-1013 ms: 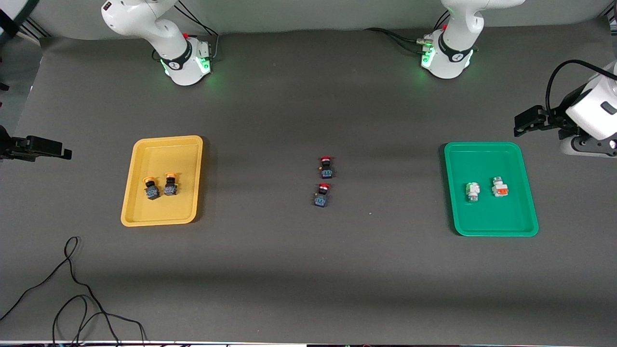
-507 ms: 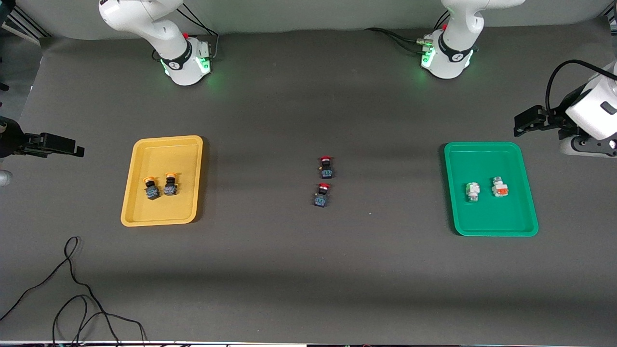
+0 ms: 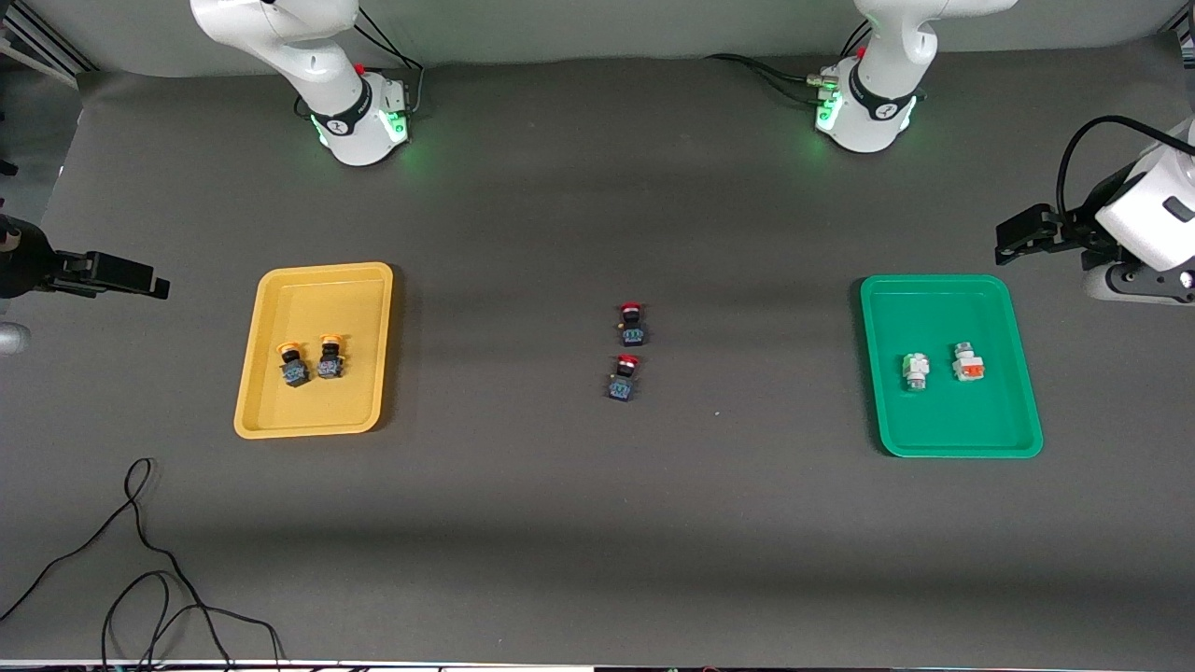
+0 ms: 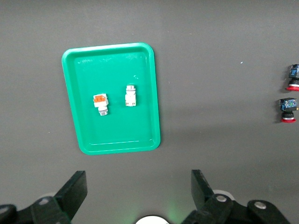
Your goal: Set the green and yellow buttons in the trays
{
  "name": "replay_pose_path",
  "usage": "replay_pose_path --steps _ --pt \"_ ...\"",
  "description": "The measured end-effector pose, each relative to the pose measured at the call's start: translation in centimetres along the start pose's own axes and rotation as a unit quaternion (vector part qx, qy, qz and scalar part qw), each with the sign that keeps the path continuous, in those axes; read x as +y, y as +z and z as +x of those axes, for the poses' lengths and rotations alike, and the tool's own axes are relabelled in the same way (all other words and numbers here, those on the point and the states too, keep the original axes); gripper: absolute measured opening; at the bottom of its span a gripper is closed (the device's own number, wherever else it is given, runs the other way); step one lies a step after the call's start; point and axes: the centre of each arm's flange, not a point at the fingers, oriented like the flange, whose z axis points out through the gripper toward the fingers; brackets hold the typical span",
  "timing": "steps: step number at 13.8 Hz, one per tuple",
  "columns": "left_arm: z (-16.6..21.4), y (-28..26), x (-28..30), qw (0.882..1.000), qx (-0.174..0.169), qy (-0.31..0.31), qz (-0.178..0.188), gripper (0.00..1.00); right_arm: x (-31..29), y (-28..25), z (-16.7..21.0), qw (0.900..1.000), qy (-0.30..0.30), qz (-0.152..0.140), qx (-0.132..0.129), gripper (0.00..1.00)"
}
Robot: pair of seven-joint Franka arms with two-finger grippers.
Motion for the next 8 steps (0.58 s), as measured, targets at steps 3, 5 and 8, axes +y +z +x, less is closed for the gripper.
replay_pose_path --steps 3,5,8 --pt "0.0 0.0 0.0 1.0 0.0 0.0 0.0 0.98 0.6 0.5 -1.8 0.999 0.001 0.009 0.031 1.0" --pt "0.0 0.0 0.0 1.0 0.0 0.0 0.0 0.99 0.4 1.2 -3.4 0.999 0.0 0.007 0.04 1.0" --pt "0.0 0.0 0.0 1.0 0.0 0.0 0.0 1.0 0.1 0.2 -5.1 0.998 -0.004 -0.003 0.06 1.0"
